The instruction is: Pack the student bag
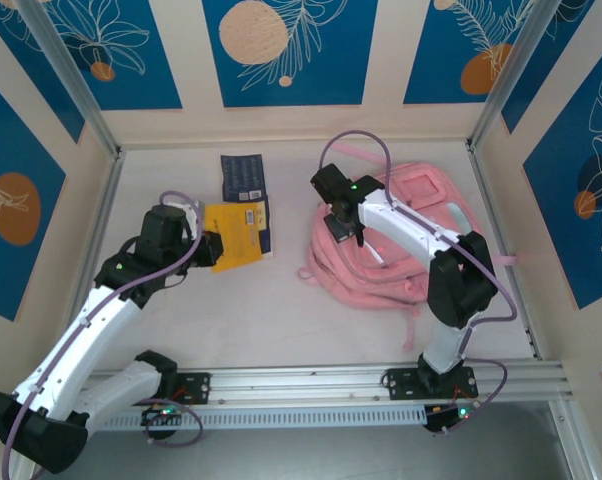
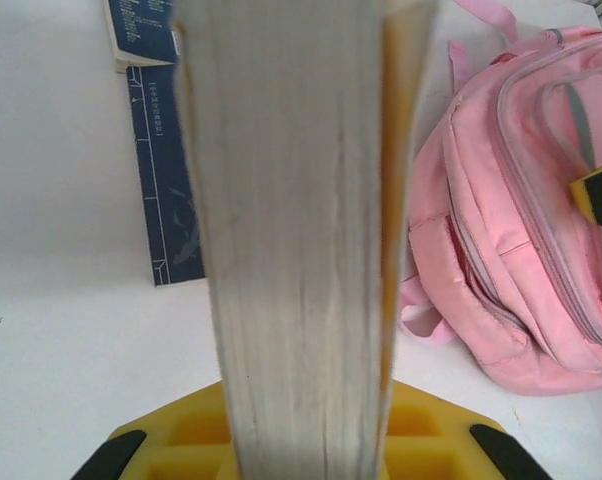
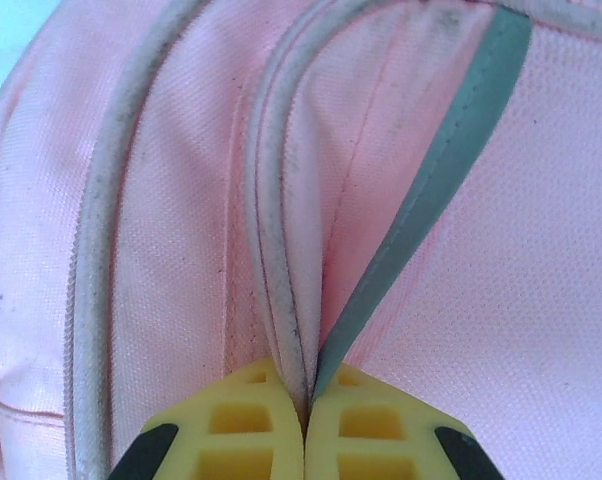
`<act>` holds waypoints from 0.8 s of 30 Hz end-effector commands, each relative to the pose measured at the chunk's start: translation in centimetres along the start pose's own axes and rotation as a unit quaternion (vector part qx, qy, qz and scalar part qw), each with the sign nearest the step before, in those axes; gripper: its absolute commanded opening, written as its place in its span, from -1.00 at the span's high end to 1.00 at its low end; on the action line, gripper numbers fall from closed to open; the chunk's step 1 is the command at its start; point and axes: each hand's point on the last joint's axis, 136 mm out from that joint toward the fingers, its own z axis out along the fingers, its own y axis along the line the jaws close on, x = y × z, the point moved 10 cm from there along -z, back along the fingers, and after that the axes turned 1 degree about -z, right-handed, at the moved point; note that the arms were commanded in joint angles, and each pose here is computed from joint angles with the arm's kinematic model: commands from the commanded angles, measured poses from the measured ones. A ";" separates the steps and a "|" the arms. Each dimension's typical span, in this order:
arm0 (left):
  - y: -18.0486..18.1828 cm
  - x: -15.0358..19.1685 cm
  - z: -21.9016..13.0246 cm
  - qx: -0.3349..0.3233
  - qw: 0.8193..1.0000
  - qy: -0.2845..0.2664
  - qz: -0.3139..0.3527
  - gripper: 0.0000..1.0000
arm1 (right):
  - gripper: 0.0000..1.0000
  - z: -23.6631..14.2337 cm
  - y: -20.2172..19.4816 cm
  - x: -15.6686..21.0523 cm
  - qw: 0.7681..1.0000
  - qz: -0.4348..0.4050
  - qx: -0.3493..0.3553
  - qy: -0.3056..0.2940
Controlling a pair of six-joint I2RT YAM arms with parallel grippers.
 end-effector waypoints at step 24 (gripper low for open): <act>-3.7 -2.4 -2.3 0.189 0.979 -0.004 -0.080 0.96 | 1.00 -14.7 -8.3 -2.0 0.811 0.108 -0.548 -0.176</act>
